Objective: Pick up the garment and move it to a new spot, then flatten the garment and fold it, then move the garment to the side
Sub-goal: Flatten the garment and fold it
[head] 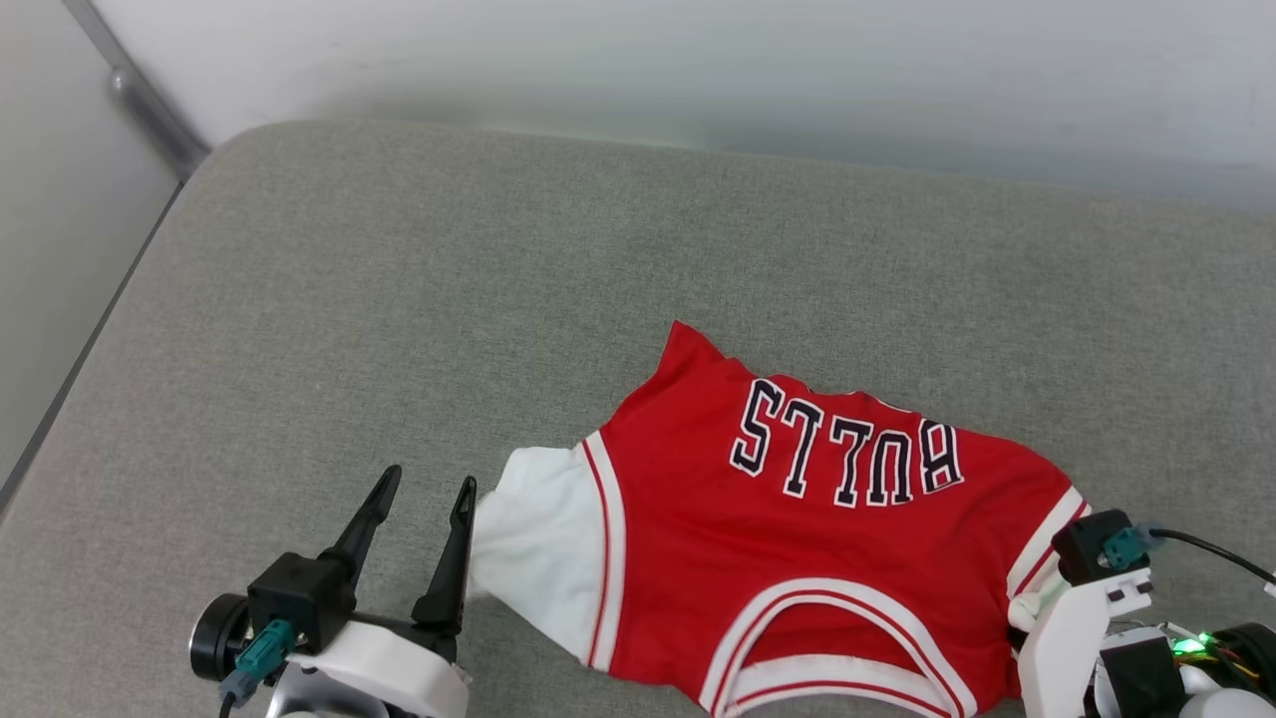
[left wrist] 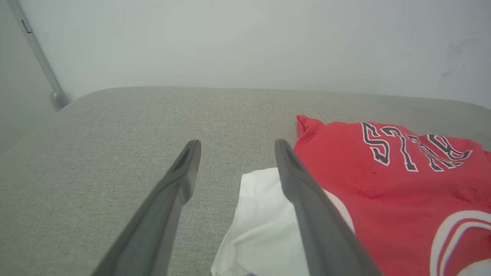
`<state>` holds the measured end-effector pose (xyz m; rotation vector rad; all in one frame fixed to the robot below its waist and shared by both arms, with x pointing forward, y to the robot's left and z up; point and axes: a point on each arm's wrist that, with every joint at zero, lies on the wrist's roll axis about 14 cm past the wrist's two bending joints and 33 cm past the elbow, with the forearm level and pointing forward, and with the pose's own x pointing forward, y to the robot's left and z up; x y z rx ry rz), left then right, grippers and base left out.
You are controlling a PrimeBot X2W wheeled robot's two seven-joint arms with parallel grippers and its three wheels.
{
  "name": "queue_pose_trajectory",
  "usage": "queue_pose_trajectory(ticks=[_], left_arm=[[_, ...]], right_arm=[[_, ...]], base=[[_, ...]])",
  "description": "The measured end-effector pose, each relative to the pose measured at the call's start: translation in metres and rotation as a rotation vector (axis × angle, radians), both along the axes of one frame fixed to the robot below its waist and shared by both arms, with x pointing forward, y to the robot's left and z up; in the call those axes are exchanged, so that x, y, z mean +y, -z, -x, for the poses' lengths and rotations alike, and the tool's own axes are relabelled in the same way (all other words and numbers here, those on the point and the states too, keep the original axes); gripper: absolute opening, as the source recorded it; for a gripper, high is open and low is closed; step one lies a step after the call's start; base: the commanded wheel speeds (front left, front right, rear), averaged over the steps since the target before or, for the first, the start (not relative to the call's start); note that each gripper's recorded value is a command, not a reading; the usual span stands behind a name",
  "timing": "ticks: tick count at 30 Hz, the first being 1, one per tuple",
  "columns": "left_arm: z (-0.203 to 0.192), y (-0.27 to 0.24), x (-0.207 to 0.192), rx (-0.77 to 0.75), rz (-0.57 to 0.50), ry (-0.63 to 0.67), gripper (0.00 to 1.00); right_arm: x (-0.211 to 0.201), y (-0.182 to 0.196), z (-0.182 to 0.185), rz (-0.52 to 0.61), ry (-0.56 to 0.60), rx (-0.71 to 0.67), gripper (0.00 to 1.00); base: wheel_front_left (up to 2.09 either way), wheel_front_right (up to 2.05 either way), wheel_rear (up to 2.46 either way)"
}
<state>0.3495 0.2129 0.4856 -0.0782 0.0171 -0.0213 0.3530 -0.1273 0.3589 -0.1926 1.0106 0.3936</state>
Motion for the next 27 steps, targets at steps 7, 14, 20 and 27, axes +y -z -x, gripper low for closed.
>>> queue_pose_trajectory(ticks=[7, 14, 20, 27], left_arm=[[0.011, 0.017, -0.005, 0.115, 0.052, 0.047, 1.00], [0.034, 0.060, -0.031, 0.457, 0.112, 0.165, 1.00], [0.044, 0.069, -0.048, 0.648, 0.131, 0.225, 1.00], [0.045, 0.083, -0.044, 0.765, 0.074, 0.202, 1.00]], right_arm=[[-0.034, -0.018, -0.004, -0.005, 0.119, -0.091, 0.00], [-0.049, -0.030, 0.007, -0.028, 0.194, -0.127, 0.00], [-0.047, -0.032, 0.013, -0.038, 0.201, -0.124, 0.00], [-0.043, -0.028, 0.014, -0.053, 0.201, -0.108, 0.00]], base=[[0.00, 0.00, 0.00], [0.00, 0.00, 0.00], [0.00, 0.00, 0.00], [0.00, 0.00, 0.00]])
